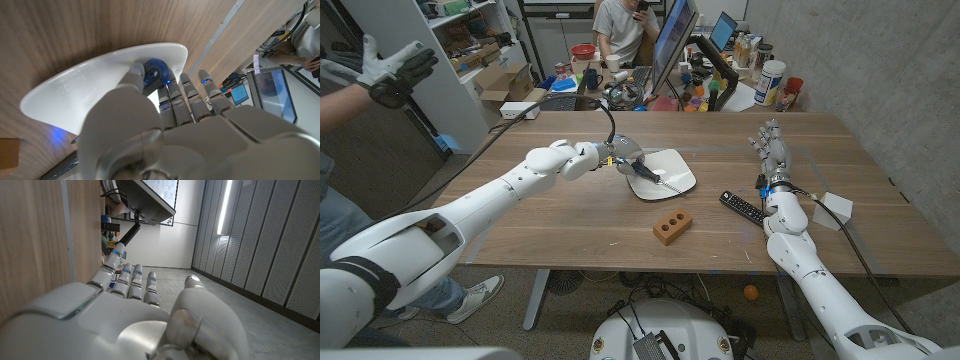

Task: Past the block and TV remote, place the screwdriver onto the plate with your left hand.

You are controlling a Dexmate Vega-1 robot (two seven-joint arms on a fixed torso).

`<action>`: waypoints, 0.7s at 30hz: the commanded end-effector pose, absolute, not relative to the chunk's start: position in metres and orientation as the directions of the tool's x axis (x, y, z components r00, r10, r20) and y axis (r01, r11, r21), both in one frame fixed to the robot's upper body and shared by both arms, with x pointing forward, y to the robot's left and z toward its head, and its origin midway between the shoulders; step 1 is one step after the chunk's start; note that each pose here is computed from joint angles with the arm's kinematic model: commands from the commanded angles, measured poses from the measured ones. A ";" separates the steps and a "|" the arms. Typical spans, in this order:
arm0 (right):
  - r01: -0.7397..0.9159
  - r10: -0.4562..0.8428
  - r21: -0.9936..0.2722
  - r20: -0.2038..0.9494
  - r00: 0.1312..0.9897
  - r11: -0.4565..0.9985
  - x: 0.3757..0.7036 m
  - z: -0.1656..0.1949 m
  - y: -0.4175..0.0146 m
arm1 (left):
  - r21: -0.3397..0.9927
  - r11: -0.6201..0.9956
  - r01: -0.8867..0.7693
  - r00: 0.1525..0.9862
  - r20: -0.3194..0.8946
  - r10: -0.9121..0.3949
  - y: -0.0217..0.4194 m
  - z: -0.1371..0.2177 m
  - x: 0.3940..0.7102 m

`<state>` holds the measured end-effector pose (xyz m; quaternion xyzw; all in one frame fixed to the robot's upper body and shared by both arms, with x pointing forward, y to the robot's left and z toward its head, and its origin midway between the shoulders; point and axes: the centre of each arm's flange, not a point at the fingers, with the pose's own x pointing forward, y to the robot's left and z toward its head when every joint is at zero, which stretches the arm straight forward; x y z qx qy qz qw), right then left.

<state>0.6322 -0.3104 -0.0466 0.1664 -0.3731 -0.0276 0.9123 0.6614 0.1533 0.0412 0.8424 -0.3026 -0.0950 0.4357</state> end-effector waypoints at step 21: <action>-0.091 -0.151 0.300 0.691 0.707 0.950 0.620 -0.037 -0.302 | 0.801 -0.382 -0.462 0.818 0.218 -0.532 0.176 0.053 0.638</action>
